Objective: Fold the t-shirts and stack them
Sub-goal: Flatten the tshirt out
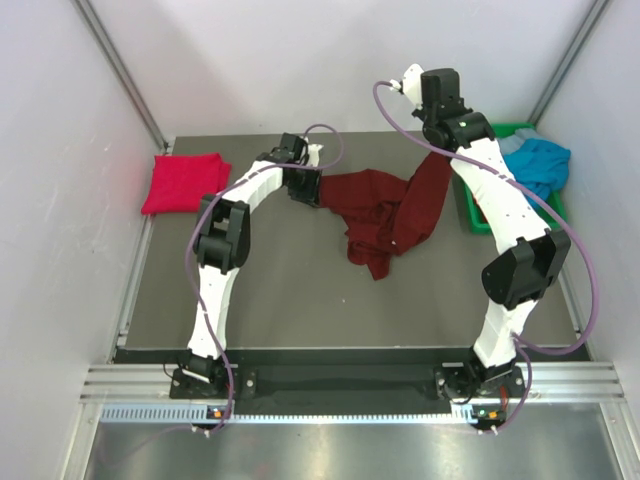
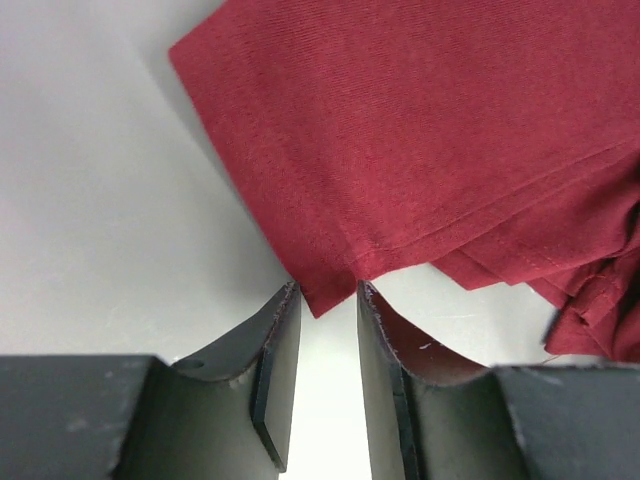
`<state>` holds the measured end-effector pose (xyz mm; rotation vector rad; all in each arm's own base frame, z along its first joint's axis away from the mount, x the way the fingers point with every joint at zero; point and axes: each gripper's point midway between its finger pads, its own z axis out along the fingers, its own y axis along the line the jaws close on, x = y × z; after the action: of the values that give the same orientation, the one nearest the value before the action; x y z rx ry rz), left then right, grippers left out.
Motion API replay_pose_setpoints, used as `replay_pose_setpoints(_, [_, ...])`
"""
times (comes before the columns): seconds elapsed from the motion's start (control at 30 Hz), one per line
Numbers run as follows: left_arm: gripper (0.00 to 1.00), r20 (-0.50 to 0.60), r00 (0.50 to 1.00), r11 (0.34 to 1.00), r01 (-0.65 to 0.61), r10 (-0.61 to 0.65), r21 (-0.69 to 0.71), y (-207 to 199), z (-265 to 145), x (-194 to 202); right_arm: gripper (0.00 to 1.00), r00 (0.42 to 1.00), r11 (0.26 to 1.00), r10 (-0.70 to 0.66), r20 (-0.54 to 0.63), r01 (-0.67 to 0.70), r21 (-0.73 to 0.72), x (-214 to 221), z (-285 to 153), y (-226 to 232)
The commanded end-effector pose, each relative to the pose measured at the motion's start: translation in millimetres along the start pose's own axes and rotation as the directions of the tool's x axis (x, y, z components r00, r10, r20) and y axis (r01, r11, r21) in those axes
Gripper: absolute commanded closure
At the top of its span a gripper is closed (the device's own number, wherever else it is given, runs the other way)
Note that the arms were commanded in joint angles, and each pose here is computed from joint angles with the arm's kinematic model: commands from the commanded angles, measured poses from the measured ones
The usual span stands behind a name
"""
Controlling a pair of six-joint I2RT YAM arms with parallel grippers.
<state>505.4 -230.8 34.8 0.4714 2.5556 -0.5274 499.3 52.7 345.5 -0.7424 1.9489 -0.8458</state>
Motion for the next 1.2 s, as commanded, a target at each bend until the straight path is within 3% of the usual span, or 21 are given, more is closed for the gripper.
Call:
replay_pose_setpoints(0.0, [0.66,0.014,1.0,0.999,-0.011,0.01,0.039,-8.7,1.6,-6.9,1.0,0.998,0.997,0.059,0.033,-0.061,0.056,-8.7,-6.8,-24.4])
replay_pose_setpoints(0.1, [0.68,0.016,1.0,0.999,-0.011,0.011,0.034,-7.9,1.8,-7.6,1.0,0.998,0.997,0.059,0.037,-0.061,0.054,-10.4,-6.6,-23.1])
replay_pose_setpoints(0.2, [0.84,0.019,1.0,0.999,-0.023,0.022,0.026,-5.9,2.8,-9.0,1.0,0.997,0.997,0.061,0.037,-0.063,0.052,-10.7,-5.7,-22.1])
replay_pose_setpoints(0.23, [0.98,0.022,0.999,0.999,-0.024,0.023,0.024,-5.7,2.0,-10.1,1.0,0.997,0.996,0.063,0.039,-0.065,0.053,-11.2,-5.9,-22.7])
replay_pose_setpoints(0.27, [1.0,0.03,0.999,0.999,-0.032,0.032,0.021,-6.0,-1.0,-12.8,1.0,0.997,0.997,0.062,0.039,-0.064,0.051,-11.2,-5.9,-22.4])
replay_pose_setpoints(0.43, [1.0,0.086,0.995,0.997,-0.051,0.056,-0.049,2.5,-24.3,-32.4,1.0,0.996,0.995,0.072,0.044,-0.075,0.067,-11.2,-7.4,-28.3])
replay_pose_setpoints(0.63, [1.0,0.258,0.957,0.982,-0.088,0.129,-0.167,17.2,-100.5,-88.6,1.0,0.989,0.982,0.128,0.071,-0.137,0.127,-12.9,-9.8,-56.5])
replay_pose_setpoints(0.87, [1.0,0.473,0.849,0.958,-0.118,0.235,-0.262,4.2,-223.9,-148.4,1.0,0.98,0.972,0.169,0.107,-0.183,0.146,-11.8,-30.7,-76.6])
replay_pose_setpoints(1.1, [1.0,0.565,0.772,0.947,-0.149,0.292,-0.286,-28.4,-316.7,-147.7,1.0,0.951,0.948,0.235,0.201,-0.27,0.17,-6.4,-94.6,-114.7])
replay_pose_setpoints(1.17, [1.0,0.61,0.729,0.942,-0.15,0.31,-0.299,-41.4,-355.1,-143.7,1.0,0.935,0.937,0.27,0.23,-0.31,0.161,-3.3,-113.0,-122.4])
